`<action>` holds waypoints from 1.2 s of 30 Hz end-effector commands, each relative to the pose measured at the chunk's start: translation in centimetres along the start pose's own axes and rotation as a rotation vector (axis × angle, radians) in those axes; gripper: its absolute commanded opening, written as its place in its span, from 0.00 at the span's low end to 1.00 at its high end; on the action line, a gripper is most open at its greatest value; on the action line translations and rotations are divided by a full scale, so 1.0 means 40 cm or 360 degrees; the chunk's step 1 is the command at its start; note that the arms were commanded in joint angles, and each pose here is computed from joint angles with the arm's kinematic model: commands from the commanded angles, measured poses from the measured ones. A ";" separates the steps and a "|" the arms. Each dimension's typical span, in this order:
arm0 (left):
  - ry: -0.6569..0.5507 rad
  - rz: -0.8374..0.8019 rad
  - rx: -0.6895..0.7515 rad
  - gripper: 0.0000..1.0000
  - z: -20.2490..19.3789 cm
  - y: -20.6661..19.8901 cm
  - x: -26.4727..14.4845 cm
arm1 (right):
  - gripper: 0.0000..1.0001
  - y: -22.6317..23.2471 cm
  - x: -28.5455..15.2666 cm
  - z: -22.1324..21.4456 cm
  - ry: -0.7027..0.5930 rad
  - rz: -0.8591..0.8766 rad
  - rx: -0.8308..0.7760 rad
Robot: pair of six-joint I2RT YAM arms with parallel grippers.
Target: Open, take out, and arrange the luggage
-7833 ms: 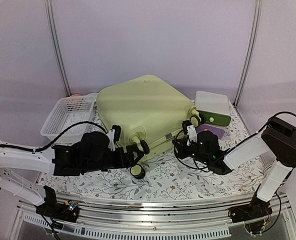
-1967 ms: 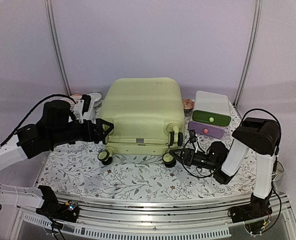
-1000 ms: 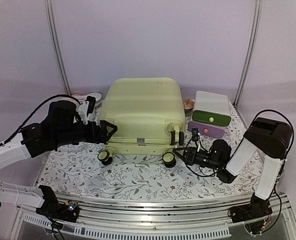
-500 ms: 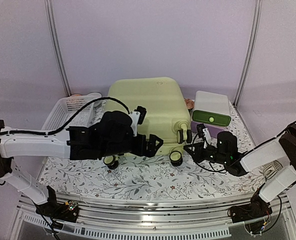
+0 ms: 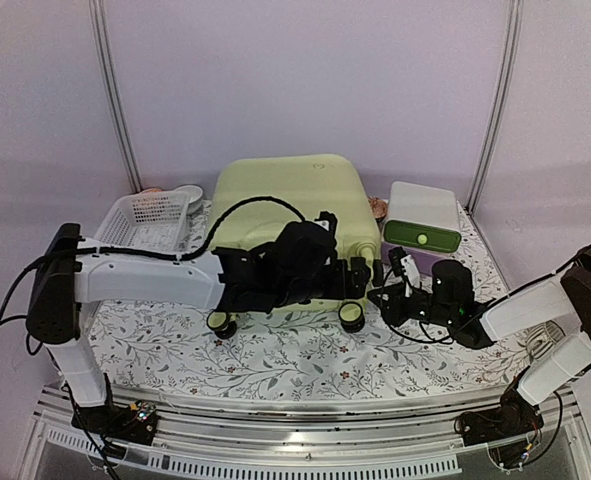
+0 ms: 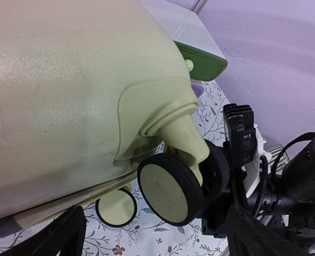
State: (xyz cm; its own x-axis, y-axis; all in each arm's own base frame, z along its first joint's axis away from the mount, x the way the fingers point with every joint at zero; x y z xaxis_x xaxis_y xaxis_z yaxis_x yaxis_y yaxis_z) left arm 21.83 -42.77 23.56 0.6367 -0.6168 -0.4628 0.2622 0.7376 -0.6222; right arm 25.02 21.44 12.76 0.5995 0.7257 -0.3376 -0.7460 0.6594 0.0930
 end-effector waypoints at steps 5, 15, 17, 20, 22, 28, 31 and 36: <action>-0.0017 -0.0032 -0.0091 0.83 -0.015 -0.025 0.045 | 0.02 -0.022 0.001 0.045 -0.0081 -0.0069 -0.0038; -0.0149 0.0094 -0.0039 0.24 0.015 0.018 0.077 | 0.02 -0.047 -0.005 0.044 0.0001 -0.0227 -0.0024; -0.0171 0.0138 -0.0026 0.13 0.022 0.033 0.072 | 0.02 -0.060 -0.014 0.047 0.0027 -0.0319 -0.0034; -0.0169 0.0163 -0.0002 0.00 0.027 0.049 0.063 | 0.02 -0.084 -0.029 0.045 0.0081 -0.0471 -0.0068; -0.0164 0.0179 0.0010 0.00 0.029 0.060 0.057 | 0.02 -0.103 -0.039 0.044 0.0111 -0.0550 -0.0077; -0.0149 0.0236 0.0032 0.00 0.032 0.089 0.010 | 0.02 -0.141 -0.043 0.055 0.0170 -0.0622 -0.0080; -0.0128 0.0205 0.0056 0.00 0.034 0.102 -0.032 | 0.02 -0.135 -0.036 0.075 0.0152 -0.0573 -0.0155; -0.0051 0.0136 0.0134 0.00 0.038 0.115 -0.112 | 0.02 -0.117 -0.019 0.108 0.0109 -0.0430 -0.0264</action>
State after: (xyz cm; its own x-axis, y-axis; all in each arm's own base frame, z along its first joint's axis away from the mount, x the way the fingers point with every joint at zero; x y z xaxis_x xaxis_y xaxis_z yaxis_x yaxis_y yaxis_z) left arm 20.64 -40.77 22.31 0.6211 -0.6285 -0.4682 0.2647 0.7305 -0.6295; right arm 26.88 20.38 14.36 0.6572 0.6031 -0.4521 -0.6996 0.7112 -0.0682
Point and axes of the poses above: each gripper's point midway between its finger pads, its own x axis out along the fingers, its own y axis along the line the jaws close on, z = x × y, the point moved 7 cm from there along -x, back along the fingers, and after that the axes turned 14 degrees about -x, right-handed, at the moved point
